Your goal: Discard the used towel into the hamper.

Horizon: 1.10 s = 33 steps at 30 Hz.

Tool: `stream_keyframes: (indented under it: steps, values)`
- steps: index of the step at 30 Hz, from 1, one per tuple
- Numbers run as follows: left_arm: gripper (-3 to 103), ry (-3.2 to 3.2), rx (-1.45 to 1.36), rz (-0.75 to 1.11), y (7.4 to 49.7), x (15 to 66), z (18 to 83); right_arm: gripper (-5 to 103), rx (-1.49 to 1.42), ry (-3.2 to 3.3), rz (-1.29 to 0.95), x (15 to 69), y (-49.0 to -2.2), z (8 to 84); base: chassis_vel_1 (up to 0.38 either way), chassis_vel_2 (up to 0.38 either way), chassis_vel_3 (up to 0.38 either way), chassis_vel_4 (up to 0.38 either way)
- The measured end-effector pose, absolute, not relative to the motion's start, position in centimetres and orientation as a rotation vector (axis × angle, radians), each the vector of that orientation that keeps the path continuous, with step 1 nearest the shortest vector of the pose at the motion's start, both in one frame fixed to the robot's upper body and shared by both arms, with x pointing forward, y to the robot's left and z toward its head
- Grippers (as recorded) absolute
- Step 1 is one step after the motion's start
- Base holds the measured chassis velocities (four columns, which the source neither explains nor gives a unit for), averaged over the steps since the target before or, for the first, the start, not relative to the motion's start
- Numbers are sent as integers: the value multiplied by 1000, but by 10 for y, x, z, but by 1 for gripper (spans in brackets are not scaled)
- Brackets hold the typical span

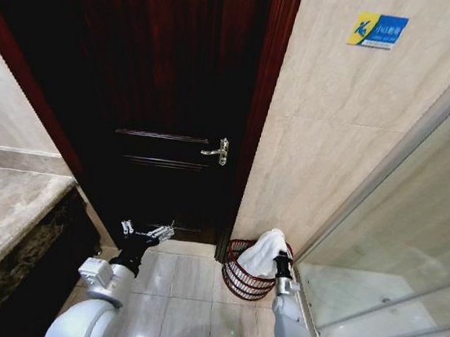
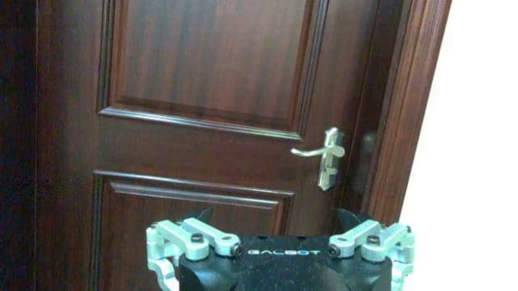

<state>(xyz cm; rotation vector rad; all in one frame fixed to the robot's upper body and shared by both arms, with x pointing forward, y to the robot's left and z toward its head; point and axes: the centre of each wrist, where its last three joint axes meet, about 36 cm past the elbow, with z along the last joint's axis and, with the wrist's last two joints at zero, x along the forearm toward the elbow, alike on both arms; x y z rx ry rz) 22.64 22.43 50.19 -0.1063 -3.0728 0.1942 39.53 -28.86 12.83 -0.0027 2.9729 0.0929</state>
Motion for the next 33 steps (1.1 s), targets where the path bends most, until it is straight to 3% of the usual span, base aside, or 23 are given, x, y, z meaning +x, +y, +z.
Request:
stream_keyframes:
  steps: [12, 33]
  values:
    - [100, -3073, -106, 194, 224, 226, 502, 7, -8, 3098, 201, 374, -306, 114, 0, 0, 0, 0]
    - [100, -3073, -106, 194, 224, 226, 502, 7, -104, 3144, 172, 396, -294, 113, -16, 11, 13, -13]
